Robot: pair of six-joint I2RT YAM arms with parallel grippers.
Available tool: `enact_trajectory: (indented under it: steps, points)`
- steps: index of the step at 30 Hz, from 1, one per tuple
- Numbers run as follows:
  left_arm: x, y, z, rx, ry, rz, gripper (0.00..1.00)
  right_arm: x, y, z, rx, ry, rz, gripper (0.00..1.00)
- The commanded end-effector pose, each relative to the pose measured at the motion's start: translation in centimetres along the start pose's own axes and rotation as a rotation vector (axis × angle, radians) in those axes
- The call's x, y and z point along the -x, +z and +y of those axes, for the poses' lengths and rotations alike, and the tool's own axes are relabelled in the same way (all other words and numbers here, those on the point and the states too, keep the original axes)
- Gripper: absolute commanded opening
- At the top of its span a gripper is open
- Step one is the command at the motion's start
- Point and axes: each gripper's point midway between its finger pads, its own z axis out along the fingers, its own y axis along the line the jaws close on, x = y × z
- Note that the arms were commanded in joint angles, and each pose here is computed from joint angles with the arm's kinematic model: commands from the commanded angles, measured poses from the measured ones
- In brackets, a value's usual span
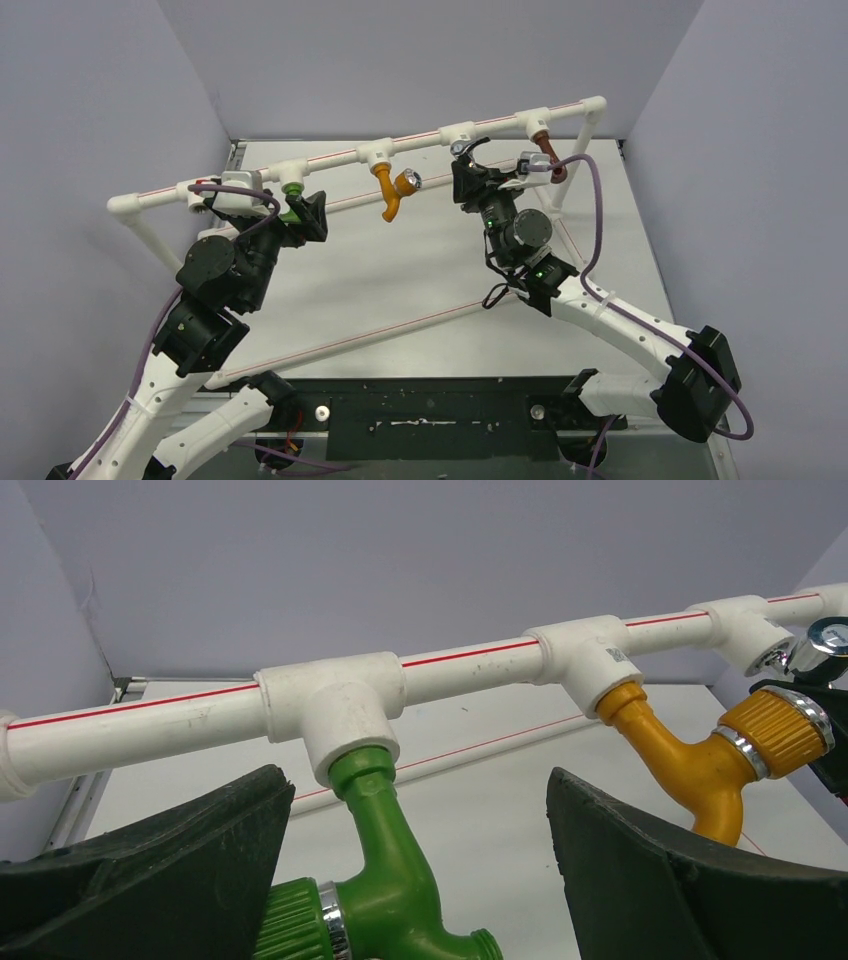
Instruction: Install the water faucets
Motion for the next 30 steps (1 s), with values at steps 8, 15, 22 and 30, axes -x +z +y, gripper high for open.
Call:
enact_trajectory:
  steps: [8, 15, 22, 30]
  points:
    - [1.3, -0.1, -0.5, -0.024, -0.029, -0.044, 0.97, 7.8, -0.1, -2.2, -0.152, 0.291, -0.225, 0.09]
    - [1.1, 0.1, -0.4, -0.02, -0.026, -0.044, 0.97, 7.0, -1.0, -2.0, -0.124, 0.107, -0.101, 0.55]
    - [1.1, 0.2, -0.6, -0.035, -0.02, -0.047, 0.97, 6.2, -2.5, -2.2, -0.077, -0.058, 0.007, 0.81]
    - [0.6, 0.1, -1.6, -0.122, -0.009, -0.065, 0.97, 5.3, -5.6, -2.9, -0.007, -0.237, 0.107, 1.0]
